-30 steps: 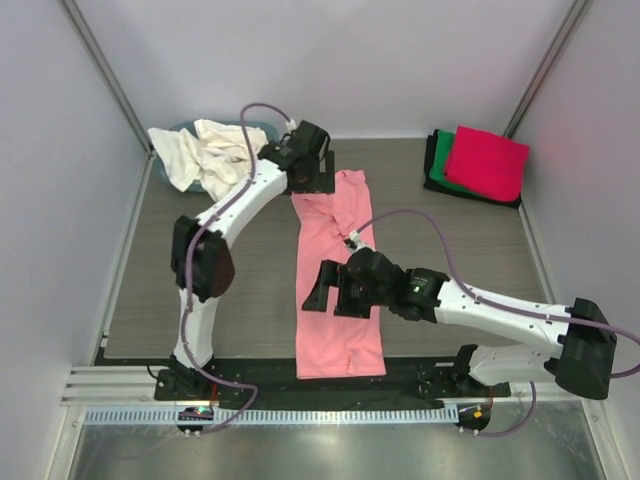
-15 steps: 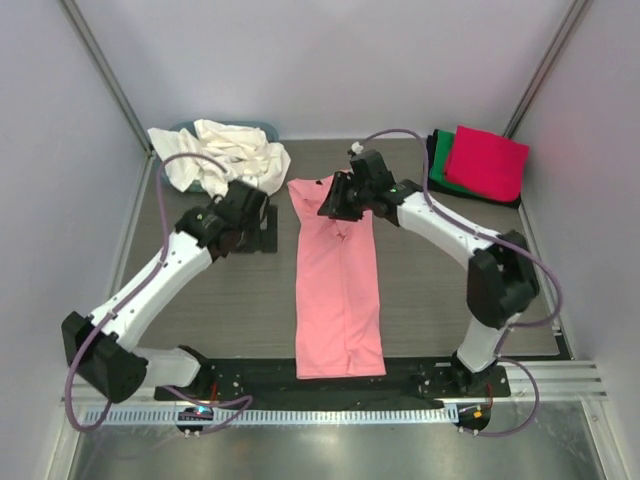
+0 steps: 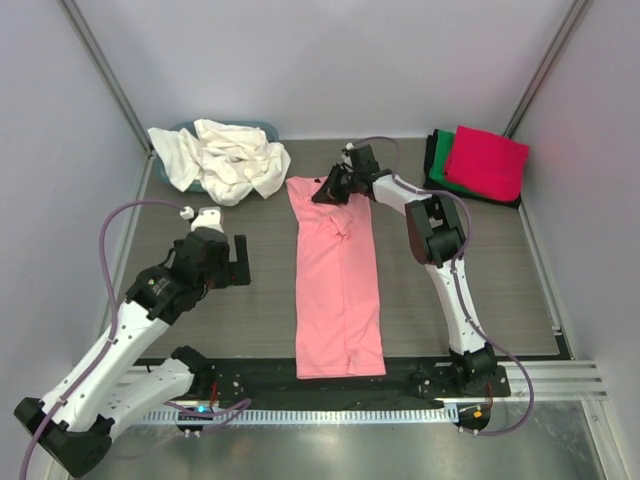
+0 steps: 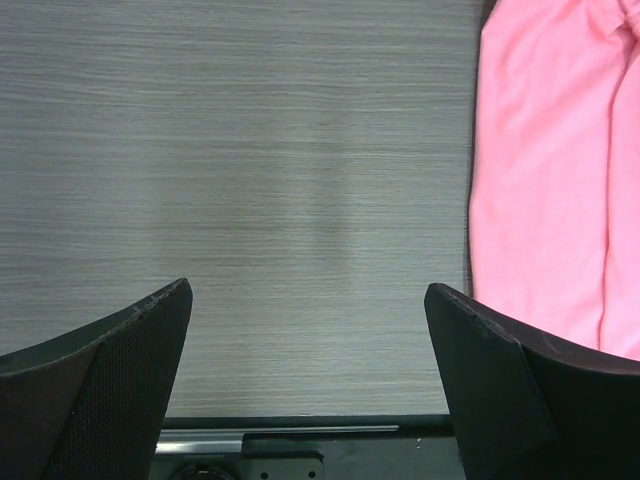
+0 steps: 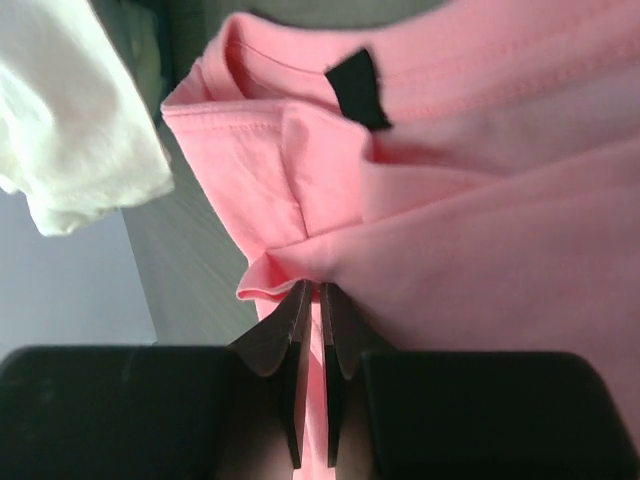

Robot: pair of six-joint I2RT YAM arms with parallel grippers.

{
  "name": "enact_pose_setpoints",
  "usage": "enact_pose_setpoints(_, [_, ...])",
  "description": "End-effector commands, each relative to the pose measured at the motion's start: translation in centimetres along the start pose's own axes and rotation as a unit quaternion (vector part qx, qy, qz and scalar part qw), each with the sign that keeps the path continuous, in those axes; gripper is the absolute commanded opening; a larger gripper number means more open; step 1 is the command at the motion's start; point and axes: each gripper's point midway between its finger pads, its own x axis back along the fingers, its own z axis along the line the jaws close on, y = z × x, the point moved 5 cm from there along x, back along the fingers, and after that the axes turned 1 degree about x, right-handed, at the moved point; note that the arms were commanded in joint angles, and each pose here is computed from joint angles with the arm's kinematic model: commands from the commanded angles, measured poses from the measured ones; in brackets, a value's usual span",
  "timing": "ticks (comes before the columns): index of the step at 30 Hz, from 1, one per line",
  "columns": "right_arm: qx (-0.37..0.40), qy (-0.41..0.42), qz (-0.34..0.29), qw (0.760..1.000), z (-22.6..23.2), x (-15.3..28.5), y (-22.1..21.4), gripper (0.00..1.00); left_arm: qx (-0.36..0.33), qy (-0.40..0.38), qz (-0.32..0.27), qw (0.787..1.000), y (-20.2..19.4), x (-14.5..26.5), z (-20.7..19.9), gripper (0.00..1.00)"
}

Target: Fold and stack the t-shirts

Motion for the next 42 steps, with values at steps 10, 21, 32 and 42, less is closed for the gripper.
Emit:
enact_pose_setpoints(10, [-0.025,-0.055,-0.094,0.994,-6.5,-0.9,6.8,0.15,0.006,0.012,-0.002,1.000,0.5,-0.9,-0.4,1.00])
enact_pose_setpoints(21, [0.047,0.051,-0.132,0.989,-0.4,-0.1,11.1,0.40,0.006,0.002,0.003,1.000,0.4,-1.0,-0.8,1.00])
enact_pose_setpoints(32, [0.155,0.072,-0.234,0.957,14.8,16.5,12.0,0.82,0.049,0.002,0.021,0.999,0.2,-2.3,-1.9,1.00])
enact_pose_setpoints(42, [0.074,-0.232,-0.133,0.961,4.5,24.7,-14.3,0.83,0.134,-0.060,0.136,0.980,-6.9,-5.1,-5.4,0.96])
